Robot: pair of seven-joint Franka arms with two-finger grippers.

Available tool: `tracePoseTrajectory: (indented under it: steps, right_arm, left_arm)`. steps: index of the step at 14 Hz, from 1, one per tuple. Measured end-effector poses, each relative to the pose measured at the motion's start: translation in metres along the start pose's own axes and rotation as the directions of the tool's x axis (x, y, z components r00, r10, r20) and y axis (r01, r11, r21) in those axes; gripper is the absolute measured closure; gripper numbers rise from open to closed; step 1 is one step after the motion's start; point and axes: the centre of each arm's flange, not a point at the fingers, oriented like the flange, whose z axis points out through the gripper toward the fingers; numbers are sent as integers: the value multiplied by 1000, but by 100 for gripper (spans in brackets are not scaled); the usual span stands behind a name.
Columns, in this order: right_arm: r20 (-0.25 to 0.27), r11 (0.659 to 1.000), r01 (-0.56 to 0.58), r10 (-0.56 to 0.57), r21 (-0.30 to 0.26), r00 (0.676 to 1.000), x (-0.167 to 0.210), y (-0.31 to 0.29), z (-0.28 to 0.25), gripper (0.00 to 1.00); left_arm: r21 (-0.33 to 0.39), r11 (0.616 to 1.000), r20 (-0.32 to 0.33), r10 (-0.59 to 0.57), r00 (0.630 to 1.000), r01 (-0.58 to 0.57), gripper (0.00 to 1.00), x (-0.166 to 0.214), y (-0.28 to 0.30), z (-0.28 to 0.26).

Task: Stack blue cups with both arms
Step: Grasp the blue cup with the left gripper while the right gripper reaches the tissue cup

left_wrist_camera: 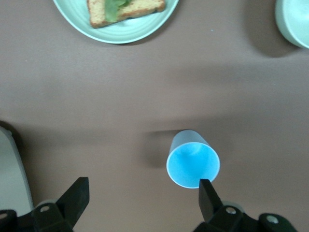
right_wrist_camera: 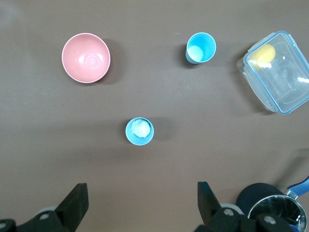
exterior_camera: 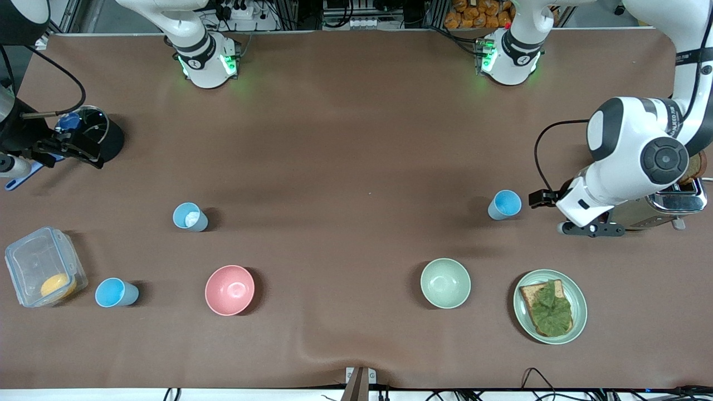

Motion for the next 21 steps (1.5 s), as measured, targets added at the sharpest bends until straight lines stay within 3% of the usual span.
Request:
tracePoseTrajectory:
  steps: [10, 15, 19, 21]
  right_arm:
    - [12, 1000, 3, -3, 0, 1000, -1, -2, 1, 0]
    - [15, 1000, 16, -16, 1, 1000, -2, -9, 1, 0]
    - [52, 993, 122, -122, 2, 991, -8, -69, 14, 0]
    - [108, 988, 156, -155, 1, 982, -4, -90, 43, 0]
  left_arm:
    - [-4, 1000, 0, -30, 1000, 30, 0, 3, -18, 5]
    - [-6, 1000, 34, -24, 999, 24, 0, 9, -14, 56]
    - [-4, 999, 60, -39, 997, 39, 0, 6, 1, 88]
    - [0, 999, 63, -48, 997, 48, 0, 7, 19, 96]
